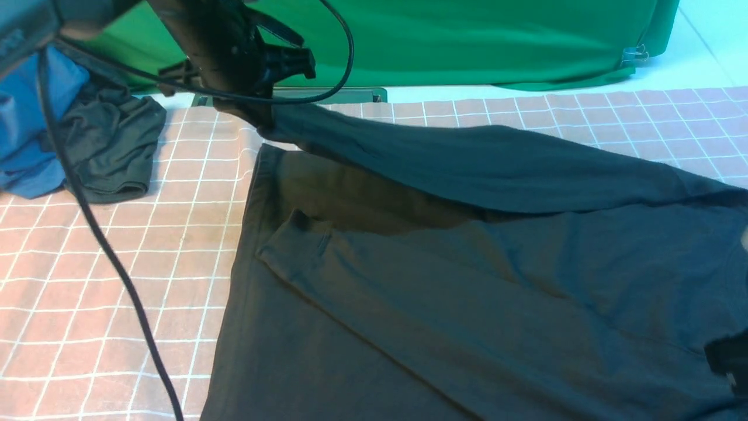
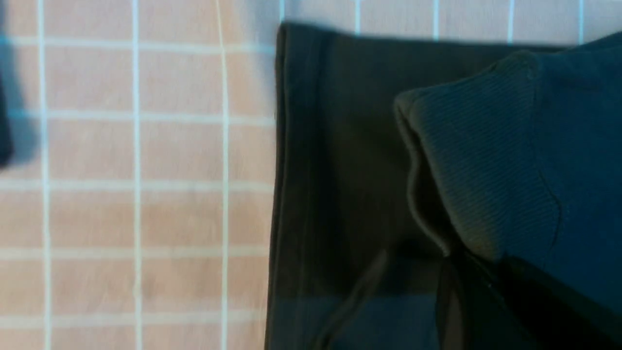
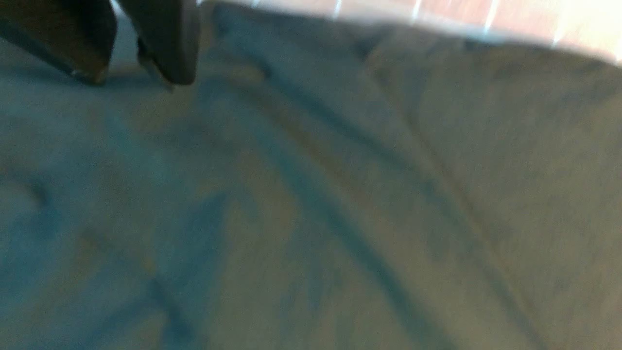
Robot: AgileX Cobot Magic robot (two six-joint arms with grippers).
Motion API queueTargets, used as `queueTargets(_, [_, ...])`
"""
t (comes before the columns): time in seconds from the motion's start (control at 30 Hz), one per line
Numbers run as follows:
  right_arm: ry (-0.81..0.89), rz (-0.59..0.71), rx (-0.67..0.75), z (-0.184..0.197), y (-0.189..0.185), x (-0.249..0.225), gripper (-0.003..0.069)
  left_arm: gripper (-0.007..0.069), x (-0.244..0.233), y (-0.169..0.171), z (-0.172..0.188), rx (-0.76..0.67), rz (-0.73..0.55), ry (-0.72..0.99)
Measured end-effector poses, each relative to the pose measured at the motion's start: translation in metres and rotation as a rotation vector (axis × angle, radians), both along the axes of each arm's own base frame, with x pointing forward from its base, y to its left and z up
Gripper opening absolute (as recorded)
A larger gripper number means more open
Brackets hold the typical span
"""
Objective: Fold a long-sleeved shirt over a pink coffee tablecloth.
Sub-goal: 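Fold the left side of the dark shirt inward over its body with the left gripper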
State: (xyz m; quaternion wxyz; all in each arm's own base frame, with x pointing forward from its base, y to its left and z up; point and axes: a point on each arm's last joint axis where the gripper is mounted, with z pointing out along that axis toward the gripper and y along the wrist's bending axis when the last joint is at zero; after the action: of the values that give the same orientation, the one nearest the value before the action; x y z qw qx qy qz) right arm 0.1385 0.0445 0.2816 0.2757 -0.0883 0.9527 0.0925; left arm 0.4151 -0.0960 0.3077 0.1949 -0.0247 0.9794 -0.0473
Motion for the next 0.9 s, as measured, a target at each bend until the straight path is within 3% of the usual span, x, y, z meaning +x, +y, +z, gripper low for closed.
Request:
queueTargets(0.37, [-0.153,-0.088,-0.161,0.02,-0.014,0.021,0.0204,0.003,-0.071,0.012,-0.003,-0.049,0.064,0.144])
queueTargets(0.57, [-0.145,-0.094,-0.164,0.022,-0.011,0.035,0.0204,0.003,-0.102,0.017,-0.026,-0.061,0.109,0.203])
queueTargets(0.9, [-0.141,-0.092,-0.164,0.02,-0.009,0.043,0.0218,0.0031,-0.114,0.018,-0.056,-0.075,0.136,0.257])
